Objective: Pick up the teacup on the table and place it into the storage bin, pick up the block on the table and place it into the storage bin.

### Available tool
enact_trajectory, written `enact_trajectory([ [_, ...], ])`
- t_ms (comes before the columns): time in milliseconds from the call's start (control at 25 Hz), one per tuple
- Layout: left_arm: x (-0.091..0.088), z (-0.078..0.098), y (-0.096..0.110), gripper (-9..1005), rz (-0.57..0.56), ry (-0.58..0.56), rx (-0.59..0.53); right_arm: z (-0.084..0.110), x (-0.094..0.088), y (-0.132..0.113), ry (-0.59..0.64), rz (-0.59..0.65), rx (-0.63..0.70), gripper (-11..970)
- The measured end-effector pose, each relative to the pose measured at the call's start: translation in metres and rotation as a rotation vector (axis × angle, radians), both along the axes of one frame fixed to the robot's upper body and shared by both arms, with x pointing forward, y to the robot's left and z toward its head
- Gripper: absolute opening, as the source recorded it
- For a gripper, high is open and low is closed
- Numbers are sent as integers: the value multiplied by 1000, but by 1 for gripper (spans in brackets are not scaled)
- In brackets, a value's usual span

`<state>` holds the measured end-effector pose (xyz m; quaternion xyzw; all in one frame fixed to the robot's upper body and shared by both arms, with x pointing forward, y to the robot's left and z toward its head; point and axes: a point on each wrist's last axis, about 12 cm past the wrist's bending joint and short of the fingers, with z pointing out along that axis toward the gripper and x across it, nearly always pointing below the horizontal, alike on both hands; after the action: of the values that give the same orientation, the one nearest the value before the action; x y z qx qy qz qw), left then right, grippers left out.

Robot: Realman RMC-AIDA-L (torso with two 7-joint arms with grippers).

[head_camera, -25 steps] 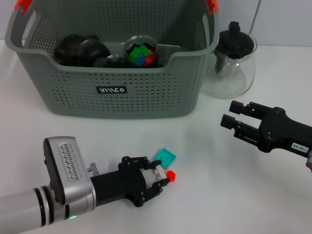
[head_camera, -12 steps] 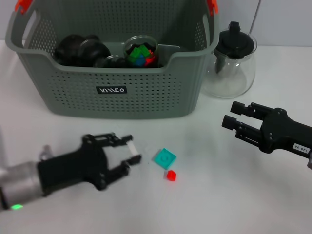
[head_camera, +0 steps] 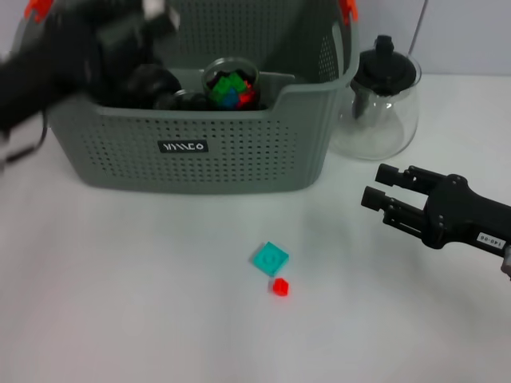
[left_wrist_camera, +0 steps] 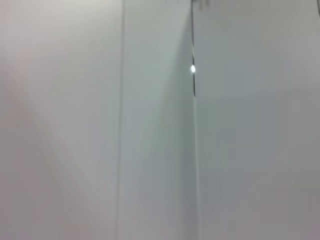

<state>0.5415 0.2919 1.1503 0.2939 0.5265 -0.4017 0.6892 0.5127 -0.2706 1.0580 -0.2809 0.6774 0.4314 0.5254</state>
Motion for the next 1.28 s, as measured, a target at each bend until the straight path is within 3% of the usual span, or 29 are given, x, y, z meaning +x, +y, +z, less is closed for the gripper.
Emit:
enact_trajectory([
  [160,46,29,-21,478,30,20,45,0,0,1,1,3,0,556],
  [280,78,38,-44,486,42,98,176,-1,0,3,2,9,0,556],
  [400,101,35,-65,494,102,177,324,-1,0,4,0,12,-1,556],
  [520,109,30,-74,502,144,210,396,-1,0,4,-2,11,-1,557],
  [560,116,23,-83,505,208,238,440,-1,0,4,-2,10,-1,557],
  [760,118,16,-87,518,310,253,435,-1,0,3,-4,5,-1,558],
  [1080,109,21,-78,538,302,244,349,-1,-1,2,-2,3,-1,557],
  [1280,72,29,-41,581,198,196,31,-2,-2,2,-2,-1,0,556],
])
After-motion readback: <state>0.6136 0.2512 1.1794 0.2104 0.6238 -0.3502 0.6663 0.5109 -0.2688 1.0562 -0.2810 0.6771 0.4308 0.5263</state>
